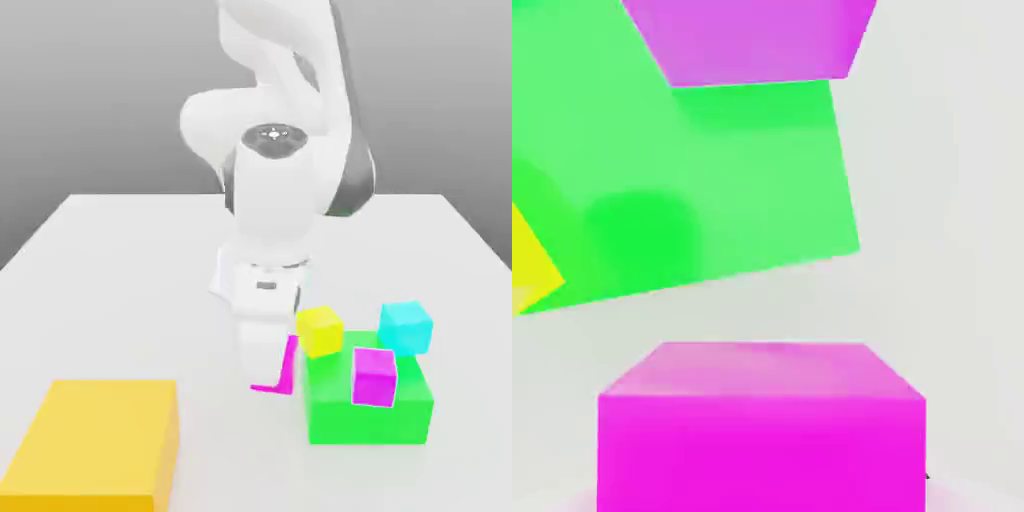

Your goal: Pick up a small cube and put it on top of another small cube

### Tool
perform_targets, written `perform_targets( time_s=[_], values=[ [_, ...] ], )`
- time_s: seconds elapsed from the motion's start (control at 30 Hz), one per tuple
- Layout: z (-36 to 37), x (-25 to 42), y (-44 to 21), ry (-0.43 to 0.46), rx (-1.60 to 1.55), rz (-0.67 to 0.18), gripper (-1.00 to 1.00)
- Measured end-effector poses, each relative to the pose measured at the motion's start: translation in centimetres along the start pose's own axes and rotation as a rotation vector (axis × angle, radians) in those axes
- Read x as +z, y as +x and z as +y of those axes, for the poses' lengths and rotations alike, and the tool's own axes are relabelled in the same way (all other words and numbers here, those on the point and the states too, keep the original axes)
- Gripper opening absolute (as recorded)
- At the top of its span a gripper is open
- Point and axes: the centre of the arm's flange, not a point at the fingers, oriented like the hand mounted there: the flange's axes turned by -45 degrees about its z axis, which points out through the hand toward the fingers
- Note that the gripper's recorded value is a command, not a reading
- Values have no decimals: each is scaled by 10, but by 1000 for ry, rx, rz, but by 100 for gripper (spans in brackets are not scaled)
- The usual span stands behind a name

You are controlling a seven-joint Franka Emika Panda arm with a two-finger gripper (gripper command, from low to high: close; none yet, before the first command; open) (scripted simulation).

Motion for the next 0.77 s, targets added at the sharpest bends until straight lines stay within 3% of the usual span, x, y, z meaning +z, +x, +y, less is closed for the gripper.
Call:
perform_targets(
  time_s=[0.43,0.63,0.67,0.77],
  values=[
    [-77,-80,35,-12,226,-21,-100],
    [-80,-32,35,-18,244,-27,-100],
    [-81,-24,34,-18,245,-27,100],
    [-81,-24,34,-18,245,-27,100]
  ],
)
